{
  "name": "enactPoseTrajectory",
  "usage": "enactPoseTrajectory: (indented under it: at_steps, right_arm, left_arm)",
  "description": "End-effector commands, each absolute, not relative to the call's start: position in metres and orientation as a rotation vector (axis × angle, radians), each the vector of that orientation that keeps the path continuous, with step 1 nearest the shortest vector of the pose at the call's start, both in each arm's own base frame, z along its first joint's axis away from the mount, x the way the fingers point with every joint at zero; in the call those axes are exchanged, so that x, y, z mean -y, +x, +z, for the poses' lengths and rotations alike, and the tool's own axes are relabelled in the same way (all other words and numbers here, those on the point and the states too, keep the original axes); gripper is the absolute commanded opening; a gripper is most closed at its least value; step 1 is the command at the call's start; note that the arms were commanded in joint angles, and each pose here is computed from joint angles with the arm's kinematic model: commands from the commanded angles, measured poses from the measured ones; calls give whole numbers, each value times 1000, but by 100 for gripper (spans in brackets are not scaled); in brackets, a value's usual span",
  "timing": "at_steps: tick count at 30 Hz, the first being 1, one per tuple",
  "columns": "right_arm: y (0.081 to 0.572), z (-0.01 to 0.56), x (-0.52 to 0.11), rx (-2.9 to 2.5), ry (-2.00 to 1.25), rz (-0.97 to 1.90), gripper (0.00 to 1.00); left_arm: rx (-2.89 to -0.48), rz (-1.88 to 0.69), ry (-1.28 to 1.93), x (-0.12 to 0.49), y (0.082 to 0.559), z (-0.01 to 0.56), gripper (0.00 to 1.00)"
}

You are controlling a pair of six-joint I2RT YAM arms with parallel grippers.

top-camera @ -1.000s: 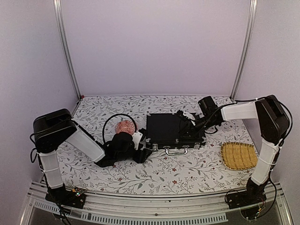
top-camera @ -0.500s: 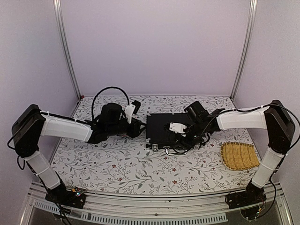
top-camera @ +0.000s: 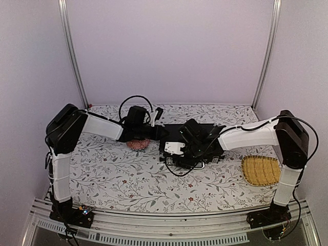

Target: Pack up texas hold em set

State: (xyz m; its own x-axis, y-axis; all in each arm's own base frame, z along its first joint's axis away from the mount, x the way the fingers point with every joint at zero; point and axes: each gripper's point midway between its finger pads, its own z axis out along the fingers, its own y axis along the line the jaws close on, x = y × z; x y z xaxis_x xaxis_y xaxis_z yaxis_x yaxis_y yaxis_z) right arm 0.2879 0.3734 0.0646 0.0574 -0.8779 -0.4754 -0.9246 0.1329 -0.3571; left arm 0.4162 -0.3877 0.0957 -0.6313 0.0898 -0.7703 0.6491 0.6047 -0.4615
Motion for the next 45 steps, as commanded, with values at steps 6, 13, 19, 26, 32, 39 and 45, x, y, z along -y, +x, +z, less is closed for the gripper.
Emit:
enactPoseTrajectory:
  at_steps: [6,13,19,26,32,39,45]
  right_arm:
    - [296,34,-395,-1840,-1739,22,77]
    - [290,9,-394,-1849,-1802,-12,78]
    - [284,-14,-388,-1882,-1847,-39,82]
    - [286,-31,-374,-1904,-1853,-139,72]
    - [279,-34,-371,-1880,-1892,-121,74]
    - [245,-36,-370,-1901,-2071,61,79]
    - [232,-42,-365,-1928,-2149,107,78]
  left_arm:
    - [-2257,-1061,410,372,419,46,0]
    - [-2281,-1048,401,366,411,31,0]
    - [-2284,-1048,399,364,409,27,0]
    - [-2277,-1048,399,364,409,29,0]
    - [-2282,-1051,403,365,409,29,0]
    - [-2287,-1047,419,365,408,29,0]
    - [-2291,-1042,431,365,407,29,0]
